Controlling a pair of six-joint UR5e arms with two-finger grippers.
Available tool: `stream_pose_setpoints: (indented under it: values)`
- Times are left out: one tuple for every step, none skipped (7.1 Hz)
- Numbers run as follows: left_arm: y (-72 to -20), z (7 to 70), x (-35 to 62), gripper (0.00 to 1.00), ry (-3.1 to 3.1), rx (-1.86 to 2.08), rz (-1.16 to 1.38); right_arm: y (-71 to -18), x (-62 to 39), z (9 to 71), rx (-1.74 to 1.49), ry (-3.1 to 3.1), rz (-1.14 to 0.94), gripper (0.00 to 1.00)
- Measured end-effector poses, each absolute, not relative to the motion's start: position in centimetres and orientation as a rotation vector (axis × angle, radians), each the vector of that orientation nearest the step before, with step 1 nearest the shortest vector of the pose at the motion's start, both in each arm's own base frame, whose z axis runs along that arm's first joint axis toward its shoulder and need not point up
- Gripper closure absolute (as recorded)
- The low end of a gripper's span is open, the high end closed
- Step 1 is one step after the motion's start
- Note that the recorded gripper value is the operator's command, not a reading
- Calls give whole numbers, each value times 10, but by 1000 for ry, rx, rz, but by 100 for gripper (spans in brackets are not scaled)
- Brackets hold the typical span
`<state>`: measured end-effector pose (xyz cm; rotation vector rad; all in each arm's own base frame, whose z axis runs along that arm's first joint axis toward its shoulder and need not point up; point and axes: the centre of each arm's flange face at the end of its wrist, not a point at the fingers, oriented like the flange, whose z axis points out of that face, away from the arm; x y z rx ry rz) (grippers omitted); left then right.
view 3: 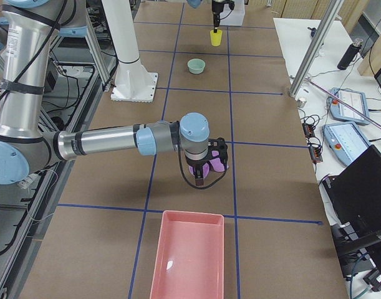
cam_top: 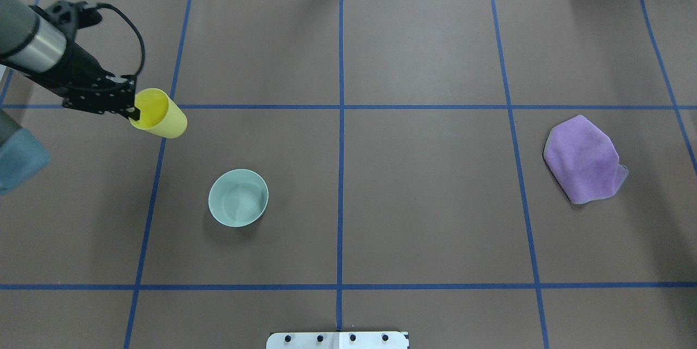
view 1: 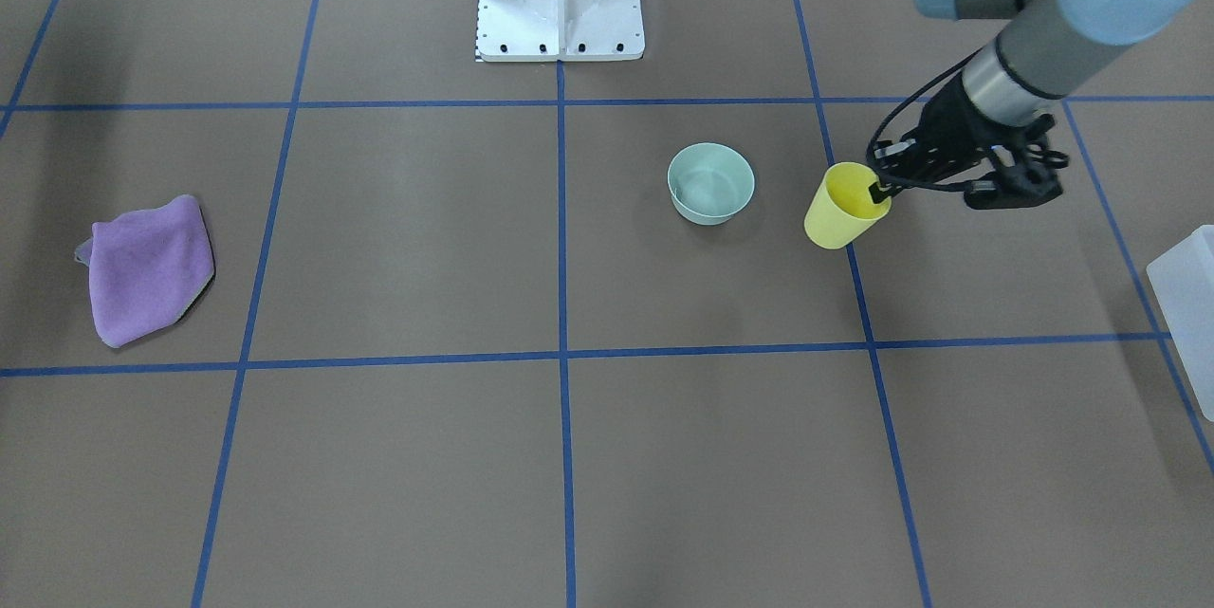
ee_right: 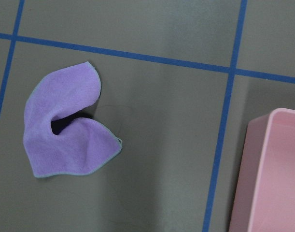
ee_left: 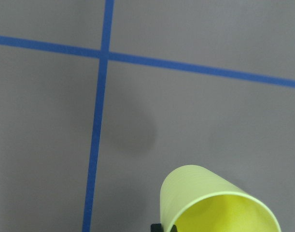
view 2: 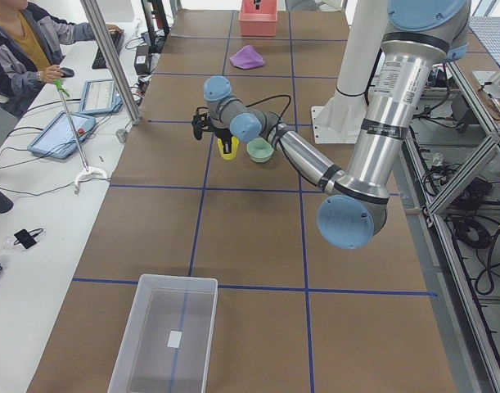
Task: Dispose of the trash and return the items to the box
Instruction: 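Lift the yellow cup with the left gripper and carry it off the table, then grasp the purple cloth with the right gripper while the left holds the cup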
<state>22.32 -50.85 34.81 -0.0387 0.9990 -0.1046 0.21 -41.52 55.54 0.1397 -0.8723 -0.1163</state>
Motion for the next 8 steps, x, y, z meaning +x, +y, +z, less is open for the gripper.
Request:
stream_pose_setpoints:
  values:
    - [-518,375,169,100,979,15,-66,-425,-33,557,158,-875,-93,0]
    - [-527,409,112,100,931,61,-9,-438,-67,564,169,-889,-68,0]
    - [-535,441,55,100,880,86,49,-453,-101,564,165,-914,-41,0]
    - [-541,470,4,100,848,104,97,-463,-134,558,148,-930,-16,0]
    - [-548,496,-40,100,832,121,126,-468,-164,549,129,-937,8,0]
    - [-552,511,-64,100,826,130,138,-468,-184,545,112,-937,16,1]
    - [-555,520,-76,100,824,131,137,-464,-197,547,101,-926,13,21]
    - [-558,530,-86,100,824,128,132,-461,-205,551,97,-911,9,65]
